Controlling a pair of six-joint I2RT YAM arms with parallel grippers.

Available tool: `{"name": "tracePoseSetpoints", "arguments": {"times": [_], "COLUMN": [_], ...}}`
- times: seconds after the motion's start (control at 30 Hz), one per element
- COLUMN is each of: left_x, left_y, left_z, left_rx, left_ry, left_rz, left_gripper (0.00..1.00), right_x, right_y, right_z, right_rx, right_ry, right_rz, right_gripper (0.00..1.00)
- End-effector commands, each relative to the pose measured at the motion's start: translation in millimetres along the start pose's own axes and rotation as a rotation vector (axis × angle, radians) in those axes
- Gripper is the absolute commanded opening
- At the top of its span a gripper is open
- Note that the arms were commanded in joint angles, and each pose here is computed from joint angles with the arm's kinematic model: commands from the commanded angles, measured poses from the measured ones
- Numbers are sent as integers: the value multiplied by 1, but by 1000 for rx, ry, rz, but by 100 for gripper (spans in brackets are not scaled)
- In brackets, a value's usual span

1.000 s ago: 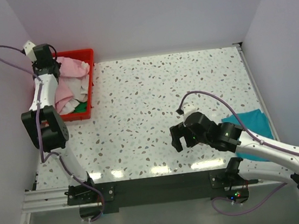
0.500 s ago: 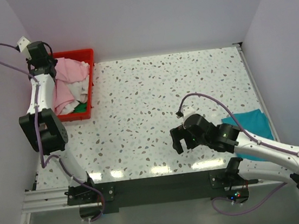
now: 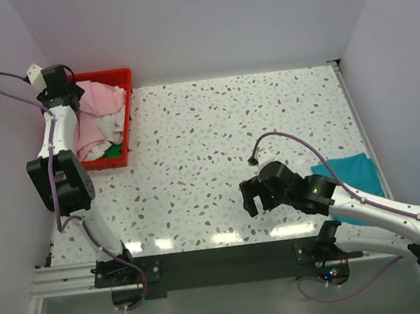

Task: Fold and stack the t-shirts
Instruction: Grab the tshirt from the pile

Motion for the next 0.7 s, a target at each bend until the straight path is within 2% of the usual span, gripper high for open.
{"name": "tracePoseSetpoints", "arguments": {"times": [0.0,0.43,0.57,0.63,0.67], "left_x": [-11,-35,-40,-41,-41], "left_y": [15,27,25,19,17], "left_z": [5,23,23,21,20], "left_rx": [64,123,129,129,126], "left_ry": [15,83,85,80,81], "left_rz": [-54,-58,-30,5,18], "left_gripper": [60,57,48,38,30], "right_x": [-1,-5,-7,-7,-7], "right_y": [3,3,2,2,2], "right_z": [-6,-2,-1,-1,0], "right_rx": [-12,-11,-11,-10,-11], "right_ry": [-36,-22,-19,-16,-14], "right_rz": [-16,-10,-6,-1,-2], "right_gripper": [99,99,99,99,99]}}
Point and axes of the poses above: each gripper's point midway between its finger pads, its own x axis back along the fingers, its own y axis along the line the jaws close on, z = x × y, the point moved 4 cm from there along x, back along the fingers, and after that the axes turned 8 degrees about x, right-handed, at the moved point
